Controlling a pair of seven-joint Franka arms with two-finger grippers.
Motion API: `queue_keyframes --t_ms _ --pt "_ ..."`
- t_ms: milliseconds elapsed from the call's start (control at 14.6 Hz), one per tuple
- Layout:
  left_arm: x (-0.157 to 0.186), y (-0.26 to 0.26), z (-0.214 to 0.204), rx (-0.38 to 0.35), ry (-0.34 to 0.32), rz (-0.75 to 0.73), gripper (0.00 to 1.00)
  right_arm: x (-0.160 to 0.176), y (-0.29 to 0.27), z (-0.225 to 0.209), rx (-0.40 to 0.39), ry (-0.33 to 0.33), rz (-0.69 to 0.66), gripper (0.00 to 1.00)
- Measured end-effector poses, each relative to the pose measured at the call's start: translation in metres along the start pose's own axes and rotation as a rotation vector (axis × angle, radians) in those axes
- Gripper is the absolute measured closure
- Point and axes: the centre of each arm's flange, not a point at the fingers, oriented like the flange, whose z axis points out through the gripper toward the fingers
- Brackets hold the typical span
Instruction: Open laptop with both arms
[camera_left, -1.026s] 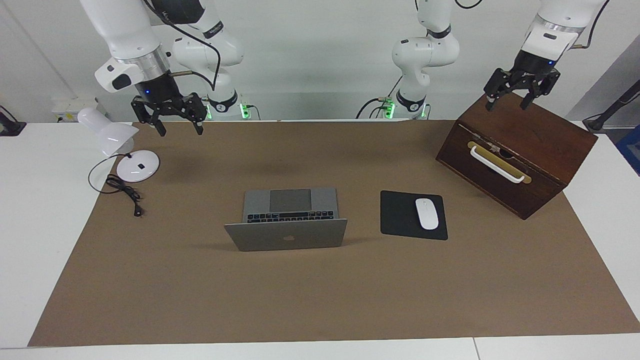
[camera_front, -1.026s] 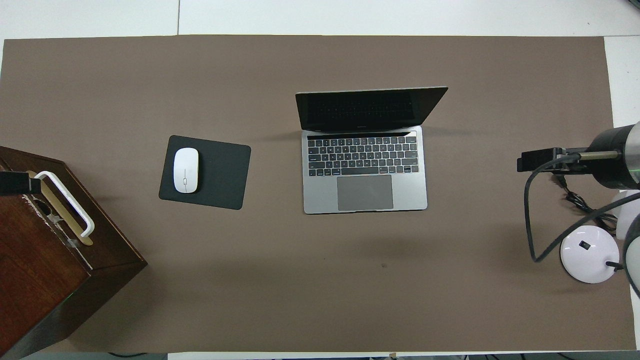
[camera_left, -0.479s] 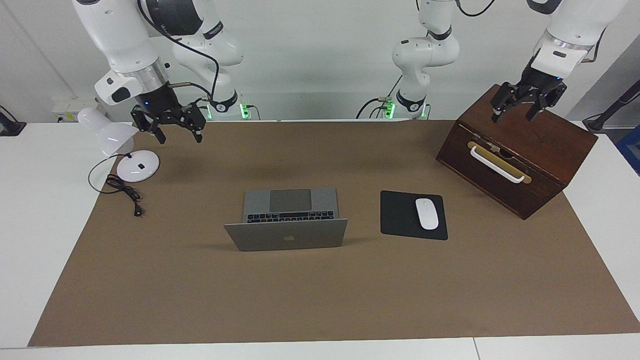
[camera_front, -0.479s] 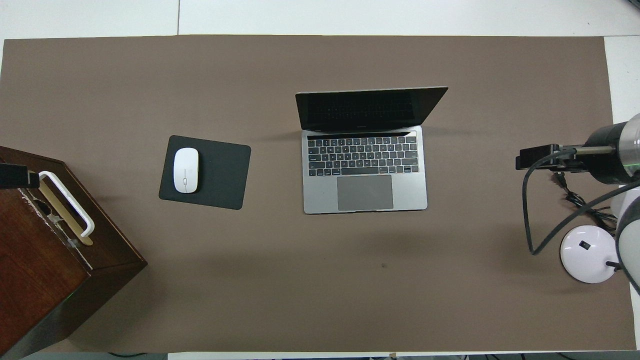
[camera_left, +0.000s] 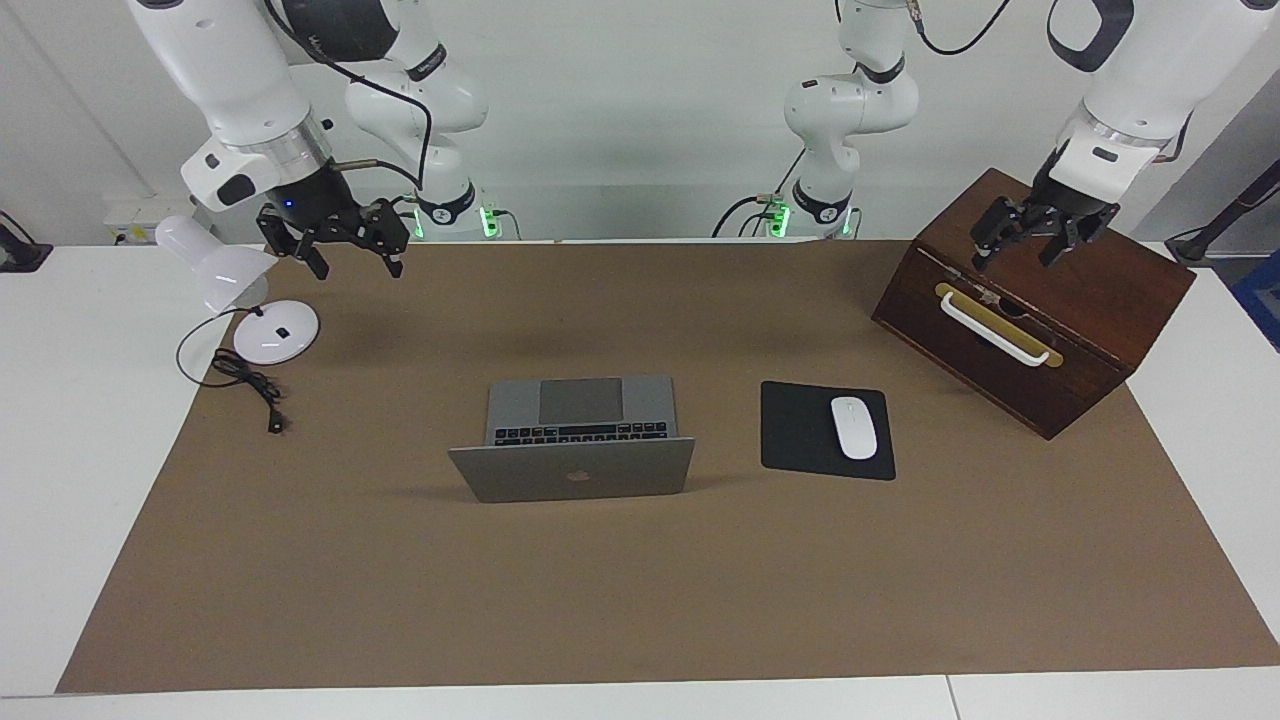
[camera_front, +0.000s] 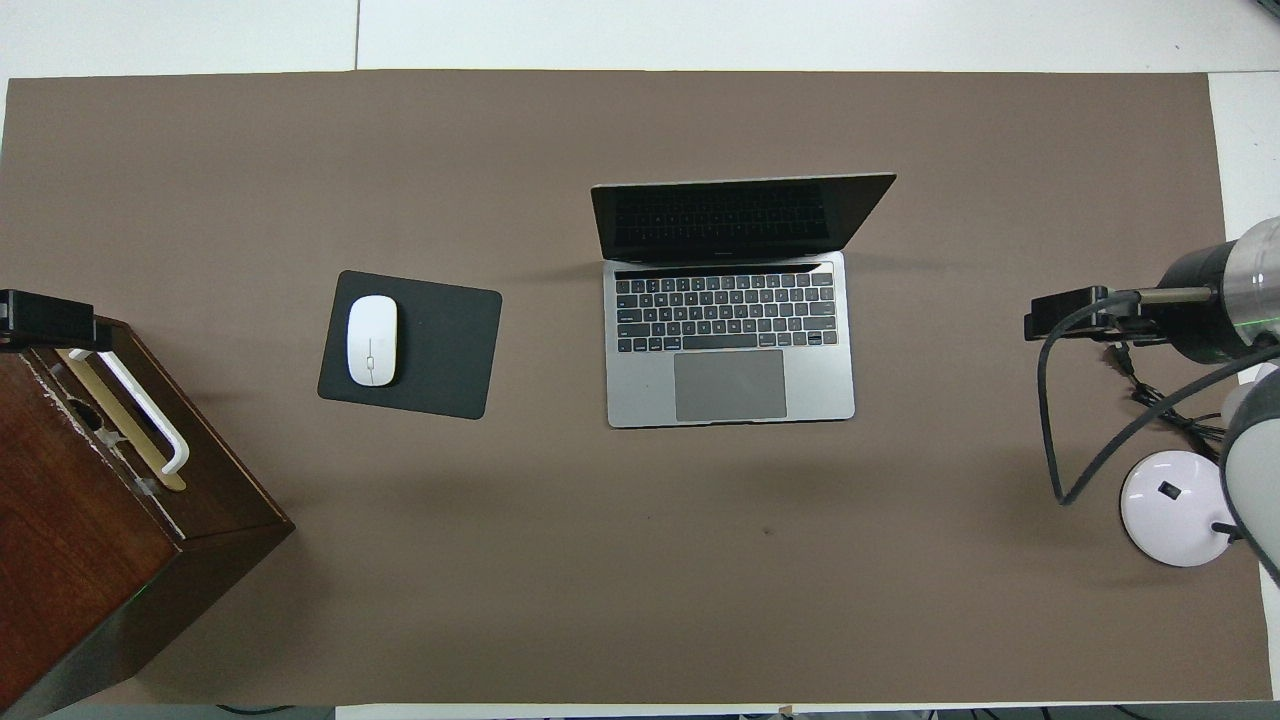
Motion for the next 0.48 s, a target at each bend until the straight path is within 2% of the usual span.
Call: queue_keyframes --t_ms 479 --pt "-0.003 0.001 0.002 0.0 -0.025 0.001 0.0 0.005 0.005 -0.024 -0.018 0.001 0.007 0.0"
